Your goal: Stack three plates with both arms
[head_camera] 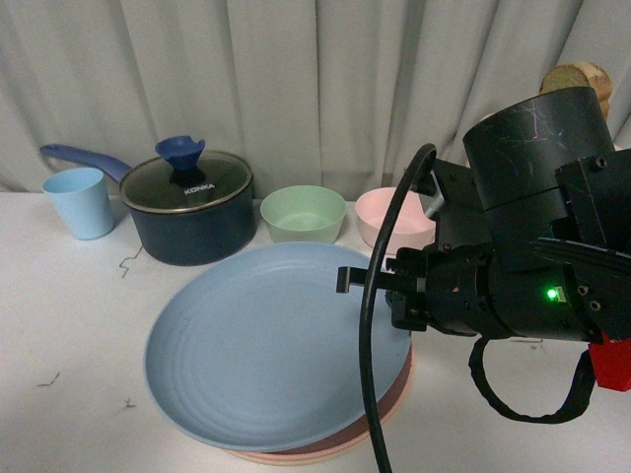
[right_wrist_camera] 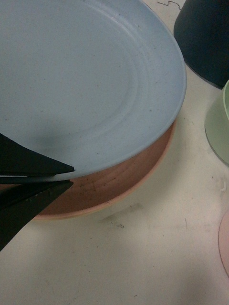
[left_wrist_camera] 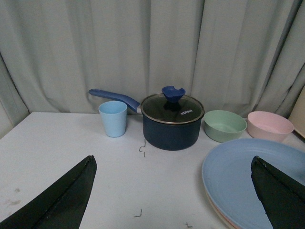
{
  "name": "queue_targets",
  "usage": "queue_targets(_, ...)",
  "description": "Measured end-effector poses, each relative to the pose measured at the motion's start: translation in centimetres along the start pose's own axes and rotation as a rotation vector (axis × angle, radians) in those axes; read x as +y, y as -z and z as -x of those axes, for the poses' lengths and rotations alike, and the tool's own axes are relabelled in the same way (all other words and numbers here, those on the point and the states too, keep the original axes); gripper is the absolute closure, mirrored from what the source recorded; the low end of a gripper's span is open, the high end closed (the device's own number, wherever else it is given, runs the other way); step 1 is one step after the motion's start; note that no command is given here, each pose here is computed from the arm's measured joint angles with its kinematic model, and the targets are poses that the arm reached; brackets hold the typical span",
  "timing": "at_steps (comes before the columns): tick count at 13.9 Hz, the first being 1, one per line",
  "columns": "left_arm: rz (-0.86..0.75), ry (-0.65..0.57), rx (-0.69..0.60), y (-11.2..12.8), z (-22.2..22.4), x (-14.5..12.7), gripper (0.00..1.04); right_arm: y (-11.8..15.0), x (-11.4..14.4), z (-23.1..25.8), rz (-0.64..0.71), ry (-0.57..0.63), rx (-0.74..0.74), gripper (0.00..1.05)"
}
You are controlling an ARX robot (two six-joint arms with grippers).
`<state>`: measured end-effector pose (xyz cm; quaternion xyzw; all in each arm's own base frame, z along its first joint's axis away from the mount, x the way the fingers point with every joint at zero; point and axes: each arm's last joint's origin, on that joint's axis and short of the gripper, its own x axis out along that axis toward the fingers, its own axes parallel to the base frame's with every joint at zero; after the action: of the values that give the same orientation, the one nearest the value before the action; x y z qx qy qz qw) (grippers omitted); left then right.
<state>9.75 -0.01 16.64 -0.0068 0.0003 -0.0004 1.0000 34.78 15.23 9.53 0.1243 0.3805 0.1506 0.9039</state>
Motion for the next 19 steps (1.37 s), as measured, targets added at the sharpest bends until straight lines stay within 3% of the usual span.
queue_targets(2,0.0,0.0,0.0,0.0,0.0,0.0,0.07,-0.4,-0.2,0.6,-0.008,0.009,-0.021,0.38)
queue_targets(3,0.0,0.0,0.0,0.0,0.0,0.0,0.07,-2.3,-0.1,4.1,-0.042,-0.068,-0.106,0.05)
queue_targets(5,0.0,0.0,0.0,0.0,0.0,0.0,0.07,-3.9,-1.5,10.5,-0.067,-0.154,-0.252,0.06)
queue_targets(7,0.0,0.0,0.0,0.0,0.0,0.0,0.07,-3.6,-4.0,15.0,-0.087,-0.175,-0.354,0.06)
queue_targets(8,0.0,0.0,0.0,0.0,0.0,0.0,0.07,-3.1,-5.8,17.1,-0.108,-0.165,-0.397,0.06)
queue_targets(9,0.0,0.0,0.0,0.0,0.0,0.0,0.07,-2.5,-7.6,18.6,-0.076,-0.075,-0.564,0.12)
queue_targets(10,0.0,0.0,-0.001,0.0,0.0,0.0,0.07,-1.0,-8.5,19.9,0.017,0.133,-0.727,0.24)
queue_targets(11,0.0,0.0,0.0,0.0,0.0,0.0,0.07,1.0,-8.3,21.1,0.1,0.229,-0.762,0.36)
queue_targets(16,0.0,0.0,0.0,0.0,0.0,0.0,0.07,3.5,-7.9,23.0,0.201,0.294,-0.752,0.59)
queue_targets(17,0.0,0.0,0.0,0.0,0.0,0.0,0.07,4.1,-7.5,23.9,0.232,0.298,-0.797,0.76)
queue_targets(19,0.0,0.0,0.0,0.0,0.0,0.0,0.07,5.2,-7.6,24.1,0.241,0.306,-0.789,0.96)
